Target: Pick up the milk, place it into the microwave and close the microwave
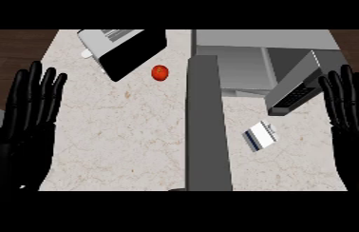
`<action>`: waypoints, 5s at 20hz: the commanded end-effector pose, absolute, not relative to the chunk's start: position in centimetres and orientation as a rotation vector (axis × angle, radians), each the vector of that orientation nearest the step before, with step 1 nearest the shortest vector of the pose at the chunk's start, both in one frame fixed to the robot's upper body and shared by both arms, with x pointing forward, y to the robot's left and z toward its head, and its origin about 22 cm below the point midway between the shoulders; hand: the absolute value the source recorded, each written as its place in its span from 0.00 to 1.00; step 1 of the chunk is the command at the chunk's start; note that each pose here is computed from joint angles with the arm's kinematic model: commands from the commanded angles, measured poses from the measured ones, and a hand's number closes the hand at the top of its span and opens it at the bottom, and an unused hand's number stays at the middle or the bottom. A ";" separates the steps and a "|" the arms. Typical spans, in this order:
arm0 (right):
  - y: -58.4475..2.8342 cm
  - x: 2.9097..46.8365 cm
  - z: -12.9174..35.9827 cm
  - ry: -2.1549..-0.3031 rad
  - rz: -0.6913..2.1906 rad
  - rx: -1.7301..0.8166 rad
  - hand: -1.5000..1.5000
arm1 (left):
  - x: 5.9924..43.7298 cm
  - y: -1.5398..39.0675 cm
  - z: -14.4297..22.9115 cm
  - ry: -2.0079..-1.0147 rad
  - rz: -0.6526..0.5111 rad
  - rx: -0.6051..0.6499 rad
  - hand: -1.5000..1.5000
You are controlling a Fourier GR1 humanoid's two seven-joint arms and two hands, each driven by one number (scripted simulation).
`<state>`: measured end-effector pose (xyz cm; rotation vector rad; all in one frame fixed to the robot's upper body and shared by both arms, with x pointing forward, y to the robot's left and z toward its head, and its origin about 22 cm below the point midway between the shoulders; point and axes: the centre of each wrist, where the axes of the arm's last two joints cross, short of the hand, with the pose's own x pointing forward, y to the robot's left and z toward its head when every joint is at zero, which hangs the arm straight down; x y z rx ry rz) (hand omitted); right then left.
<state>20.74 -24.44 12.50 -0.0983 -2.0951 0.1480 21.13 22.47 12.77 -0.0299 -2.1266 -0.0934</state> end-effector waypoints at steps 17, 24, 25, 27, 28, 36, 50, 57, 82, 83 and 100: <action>-17.3 15.2 7.4 -1.944 0.120 0.354 0.00 | 20.2 27.7 8.6 -1.920 0.010 -0.027 0.00; -19.1 16.6 7.7 -1.994 0.047 0.119 0.00 | 16.3 27.1 7.0 -1.936 -0.009 -0.041 0.00; -20.3 17.7 6.8 -1.988 0.059 0.056 0.00 | 17.7 29.6 6.4 -1.939 0.000 -0.029 0.00; -19.5 17.8 5.4 -2.007 0.060 0.023 0.00 | 15.7 27.6 7.5 -1.925 -0.004 -0.050 0.00; -18.7 18.5 5.6 -2.006 0.071 -0.021 0.00 | 16.6 27.7 6.5 -1.926 -0.002 -0.042 0.00; -17.9 18.1 1.7 -1.992 0.048 -0.120 0.00 | 13.0 29.2 6.0 -1.906 -0.013 -0.038 0.00; -25.0 21.3 -3.5 -1.944 -0.017 -0.272 0.00 | 13.8 28.7 4.7 -1.921 -0.024 -0.039 0.00; -28.1 21.7 -6.0 -1.879 0.024 -0.258 0.00 | 12.9 26.6 6.0 -1.913 -0.003 -0.034 0.00; -31.2 23.0 -15.5 -1.728 0.104 -0.203 0.00 | 11.4 29.1 4.6 -1.922 -0.008 -0.020 0.00; -32.2 24.7 -13.7 -1.737 0.121 -0.212 0.00 | 12.0 29.9 6.0 -1.908 -0.001 -0.047 0.00; -30.7 24.9 -15.7 -1.792 -0.015 -0.091 0.00 | 12.7 27.9 5.0 -1.924 -0.007 -0.042 0.00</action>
